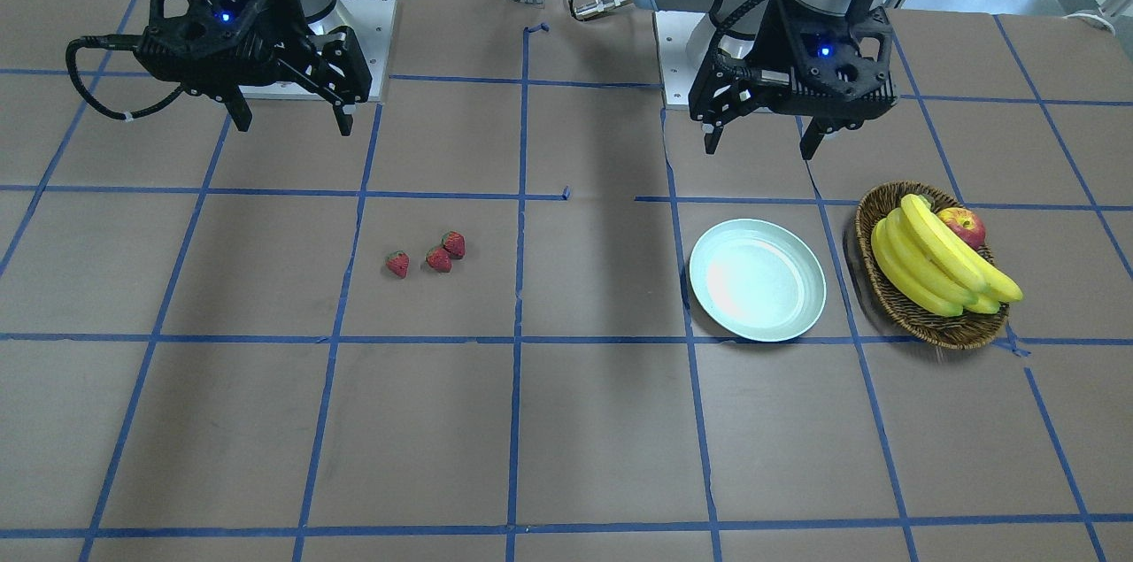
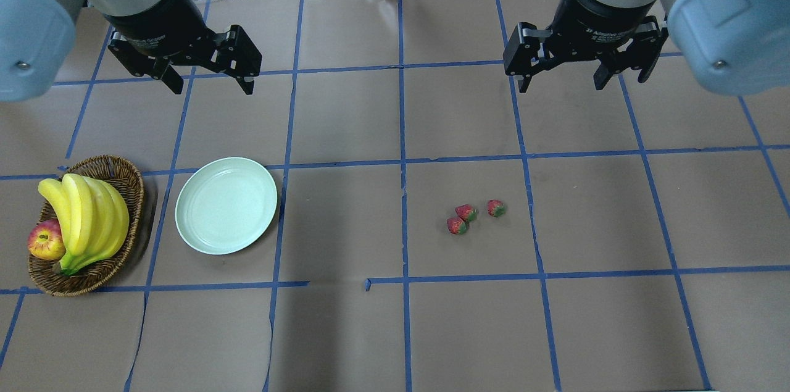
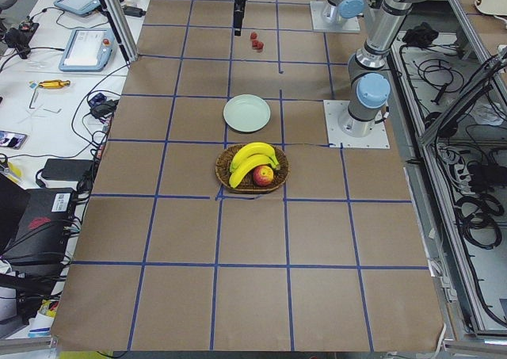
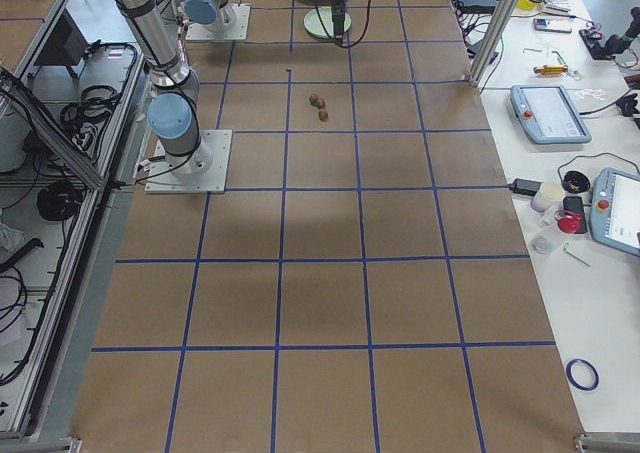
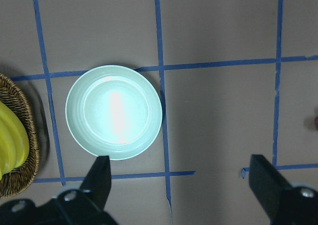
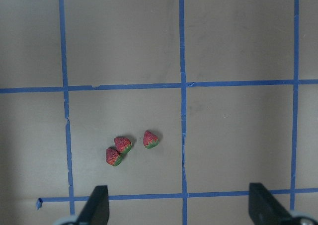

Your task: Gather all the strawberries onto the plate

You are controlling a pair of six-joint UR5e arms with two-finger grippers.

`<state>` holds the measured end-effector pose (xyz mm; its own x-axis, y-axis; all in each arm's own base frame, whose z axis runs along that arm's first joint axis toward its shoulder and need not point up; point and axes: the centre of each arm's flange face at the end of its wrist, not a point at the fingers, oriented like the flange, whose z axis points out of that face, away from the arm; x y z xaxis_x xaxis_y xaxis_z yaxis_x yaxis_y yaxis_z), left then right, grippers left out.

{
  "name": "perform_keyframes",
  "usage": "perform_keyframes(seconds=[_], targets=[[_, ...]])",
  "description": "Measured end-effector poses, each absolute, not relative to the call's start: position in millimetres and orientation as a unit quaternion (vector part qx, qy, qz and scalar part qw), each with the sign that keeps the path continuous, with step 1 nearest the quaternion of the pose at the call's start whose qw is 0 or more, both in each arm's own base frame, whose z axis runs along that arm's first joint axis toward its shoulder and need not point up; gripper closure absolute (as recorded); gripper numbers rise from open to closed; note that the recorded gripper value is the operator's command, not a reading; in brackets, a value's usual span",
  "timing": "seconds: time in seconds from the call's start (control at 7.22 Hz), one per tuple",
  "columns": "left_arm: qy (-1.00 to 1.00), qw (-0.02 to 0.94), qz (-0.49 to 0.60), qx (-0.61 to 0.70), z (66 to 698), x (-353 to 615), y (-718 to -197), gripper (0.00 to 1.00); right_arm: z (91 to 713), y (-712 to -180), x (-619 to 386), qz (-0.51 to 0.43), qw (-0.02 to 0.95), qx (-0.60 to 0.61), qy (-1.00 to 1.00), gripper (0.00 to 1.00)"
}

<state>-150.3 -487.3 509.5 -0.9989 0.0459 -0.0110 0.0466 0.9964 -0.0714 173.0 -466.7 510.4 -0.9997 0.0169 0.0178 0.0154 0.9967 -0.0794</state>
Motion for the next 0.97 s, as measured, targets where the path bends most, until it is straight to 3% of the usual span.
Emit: perform_keyframes(seconds=[0.97], targets=[[0.998,-0.019,-0.051,0.023,515.1,-155.2,-488.6,0.00,510.4,-466.7,173.2,0.040,0.008,-0.011,-0.999,0.00]])
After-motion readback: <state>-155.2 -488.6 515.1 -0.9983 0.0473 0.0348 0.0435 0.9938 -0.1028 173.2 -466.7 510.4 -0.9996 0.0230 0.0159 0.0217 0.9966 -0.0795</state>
